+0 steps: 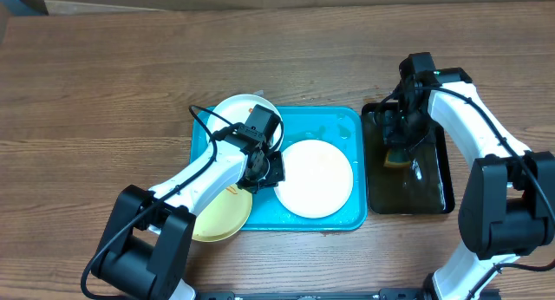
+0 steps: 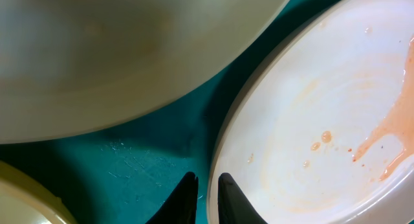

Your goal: Clean dirty plates on tray and stack at the side

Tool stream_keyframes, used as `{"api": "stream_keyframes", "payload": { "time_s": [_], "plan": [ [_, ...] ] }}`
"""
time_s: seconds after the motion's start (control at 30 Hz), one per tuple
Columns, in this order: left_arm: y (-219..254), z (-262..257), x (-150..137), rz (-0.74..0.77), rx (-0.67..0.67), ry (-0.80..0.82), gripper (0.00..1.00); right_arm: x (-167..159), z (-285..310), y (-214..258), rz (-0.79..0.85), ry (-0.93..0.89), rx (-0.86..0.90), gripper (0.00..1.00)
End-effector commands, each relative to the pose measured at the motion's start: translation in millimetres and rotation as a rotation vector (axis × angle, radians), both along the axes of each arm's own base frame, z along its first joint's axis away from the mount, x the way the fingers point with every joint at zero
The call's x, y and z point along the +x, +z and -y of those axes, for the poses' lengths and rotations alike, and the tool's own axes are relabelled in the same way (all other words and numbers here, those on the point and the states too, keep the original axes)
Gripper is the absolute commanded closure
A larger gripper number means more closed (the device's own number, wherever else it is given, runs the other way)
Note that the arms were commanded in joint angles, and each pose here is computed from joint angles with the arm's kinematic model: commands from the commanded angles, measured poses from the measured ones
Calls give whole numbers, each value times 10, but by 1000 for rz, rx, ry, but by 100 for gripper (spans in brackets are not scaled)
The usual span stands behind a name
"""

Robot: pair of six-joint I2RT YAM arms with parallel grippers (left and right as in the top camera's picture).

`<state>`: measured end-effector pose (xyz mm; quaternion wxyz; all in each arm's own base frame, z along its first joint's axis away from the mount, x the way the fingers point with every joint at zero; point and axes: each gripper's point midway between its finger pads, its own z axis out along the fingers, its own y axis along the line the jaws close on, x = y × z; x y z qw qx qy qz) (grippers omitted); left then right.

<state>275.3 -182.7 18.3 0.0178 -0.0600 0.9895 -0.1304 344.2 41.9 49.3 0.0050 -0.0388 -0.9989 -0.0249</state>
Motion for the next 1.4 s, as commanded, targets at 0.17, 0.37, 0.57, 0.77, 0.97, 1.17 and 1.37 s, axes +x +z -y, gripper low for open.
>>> {"api": "stream_keyframes", "payload": {
  "time_s": [0.17,0.37,0.57,0.77,0.97,1.17,1.37],
  "plan": [
    [-66,13,-41,13,28,-39,87,118,92,183,68,-41,-49,96],
    [-72,24,-43,21,37,-46,90,148,172,218,81,-93,-95,96],
    [-151,31,-59,0,39,-47,94,235,141,454,102,-110,-91,96],
    [-190,32,-69,-15,35,-46,93,262,122,532,112,-105,-92,96],
    [-177,43,-52,-11,31,-46,96,212,-205,531,94,3,16,96],
    [-164,61,-47,-11,23,-47,96,70,-996,608,91,247,258,96],
    [-165,59,-48,-12,24,-47,96,-46,-1478,570,145,458,175,96]
  ]
}}
